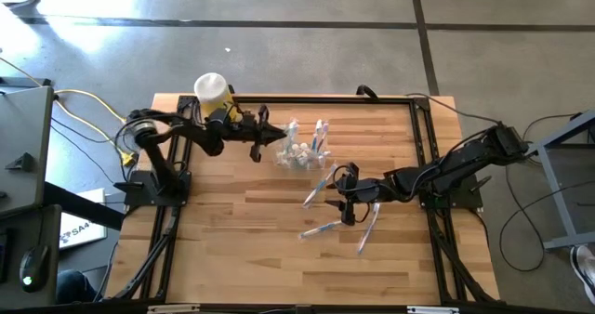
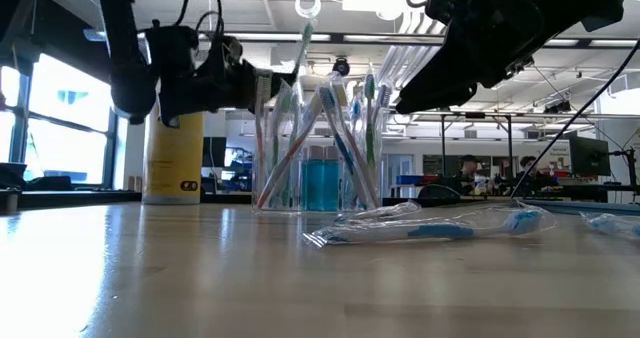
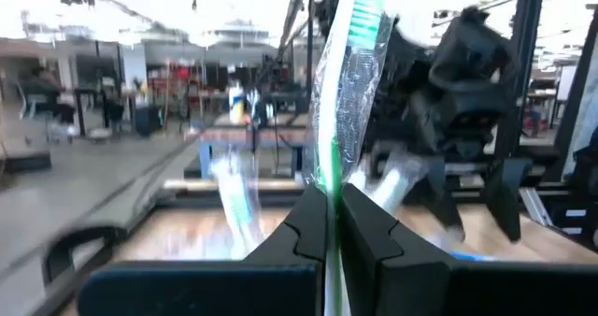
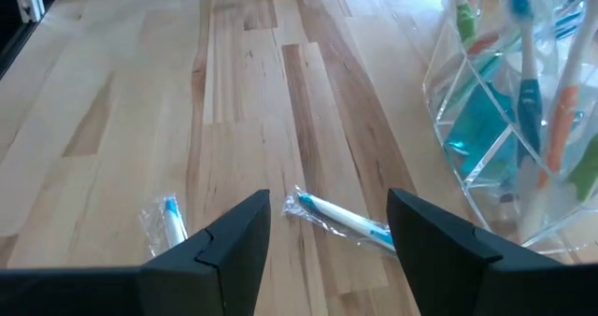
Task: Pick & Place toothbrushing station
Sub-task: Put the green toothbrush into the transparent organizer
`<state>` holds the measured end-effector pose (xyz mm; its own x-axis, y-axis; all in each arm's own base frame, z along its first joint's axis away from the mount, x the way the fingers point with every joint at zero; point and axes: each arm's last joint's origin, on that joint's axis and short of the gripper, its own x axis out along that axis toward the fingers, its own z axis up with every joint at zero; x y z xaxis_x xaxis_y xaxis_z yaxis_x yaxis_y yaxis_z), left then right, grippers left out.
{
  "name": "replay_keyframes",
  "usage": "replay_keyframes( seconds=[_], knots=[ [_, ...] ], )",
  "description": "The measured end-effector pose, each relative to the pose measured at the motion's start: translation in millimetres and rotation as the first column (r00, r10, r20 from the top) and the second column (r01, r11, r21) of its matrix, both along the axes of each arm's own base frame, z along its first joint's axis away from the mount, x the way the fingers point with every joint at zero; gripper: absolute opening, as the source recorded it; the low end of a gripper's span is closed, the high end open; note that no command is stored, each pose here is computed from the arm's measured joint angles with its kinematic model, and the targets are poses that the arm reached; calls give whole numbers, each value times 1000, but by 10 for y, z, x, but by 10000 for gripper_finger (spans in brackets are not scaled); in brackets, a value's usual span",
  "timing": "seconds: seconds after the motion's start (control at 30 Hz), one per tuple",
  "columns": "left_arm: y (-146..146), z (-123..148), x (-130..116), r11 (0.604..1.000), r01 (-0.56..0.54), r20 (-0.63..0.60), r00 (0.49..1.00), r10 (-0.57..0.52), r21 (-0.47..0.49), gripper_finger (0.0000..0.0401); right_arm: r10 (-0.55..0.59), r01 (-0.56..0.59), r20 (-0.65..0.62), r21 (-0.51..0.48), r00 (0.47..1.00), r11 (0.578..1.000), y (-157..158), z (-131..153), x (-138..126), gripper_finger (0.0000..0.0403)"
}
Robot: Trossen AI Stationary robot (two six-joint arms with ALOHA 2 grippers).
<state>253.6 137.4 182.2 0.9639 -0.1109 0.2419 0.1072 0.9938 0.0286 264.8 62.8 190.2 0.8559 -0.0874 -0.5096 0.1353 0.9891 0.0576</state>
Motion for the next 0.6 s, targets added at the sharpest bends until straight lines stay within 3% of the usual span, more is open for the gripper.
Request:
replay_keyframes(
  seconds=[0.3, 0.6],
  knots=[
    [39, -262, 60, 997, -3, -64, 998, -2, -71, 2, 0, 0, -1, 0, 1000, 1000, 0, -1, -1, 207],
    [43, -370, -78, 994, -44, -108, 994, 33, -99, 2, 4, -4, -5, -2, 1000, 1000, 0, -4, -2, 207]
  ],
)
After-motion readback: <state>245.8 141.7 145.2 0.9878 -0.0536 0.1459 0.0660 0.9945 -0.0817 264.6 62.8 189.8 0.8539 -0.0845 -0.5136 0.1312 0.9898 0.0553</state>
